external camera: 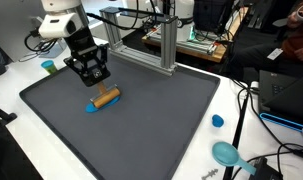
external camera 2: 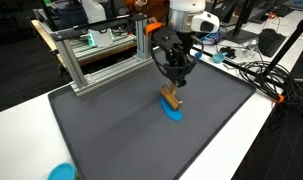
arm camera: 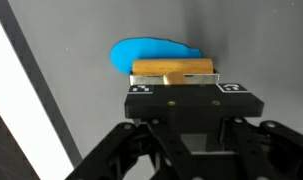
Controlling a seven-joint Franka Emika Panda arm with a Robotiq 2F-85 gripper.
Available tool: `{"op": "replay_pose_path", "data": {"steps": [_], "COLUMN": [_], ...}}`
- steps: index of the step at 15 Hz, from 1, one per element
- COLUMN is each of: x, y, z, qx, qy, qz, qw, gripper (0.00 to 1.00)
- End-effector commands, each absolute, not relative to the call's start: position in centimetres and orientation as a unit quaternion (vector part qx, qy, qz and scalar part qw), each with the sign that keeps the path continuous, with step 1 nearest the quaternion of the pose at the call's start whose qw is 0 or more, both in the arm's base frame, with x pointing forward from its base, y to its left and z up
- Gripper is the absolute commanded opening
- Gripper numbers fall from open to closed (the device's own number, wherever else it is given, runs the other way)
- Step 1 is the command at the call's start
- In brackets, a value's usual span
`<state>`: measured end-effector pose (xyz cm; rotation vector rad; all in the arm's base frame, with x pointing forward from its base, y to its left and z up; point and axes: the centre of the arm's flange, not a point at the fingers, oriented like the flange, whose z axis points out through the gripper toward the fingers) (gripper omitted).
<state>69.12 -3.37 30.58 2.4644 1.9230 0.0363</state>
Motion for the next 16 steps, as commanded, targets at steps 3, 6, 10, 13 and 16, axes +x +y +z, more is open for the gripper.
{"op": "replay_pose_path", "data": {"steps": [3,6,10,13,16], "x": [70.08,70.09,70.20,70.27,70.35], "y": [-2.05,-1.89,-1.60,-1.46,-1.25], "z": [27.77,27.64,27.58,27.68,27.64], "qx": [0.783,0.783,0.784,0.784,0.785], "qy": [0.620,0.620,0.619,0.618,0.616], "qz": [0.044,0.046,0.048,0.051,0.057], "qw": [-0.013,-0.016,-0.018,-0.018,-0.020], "gripper": [0.21,0.21,0.21,0.21,0.21]}}
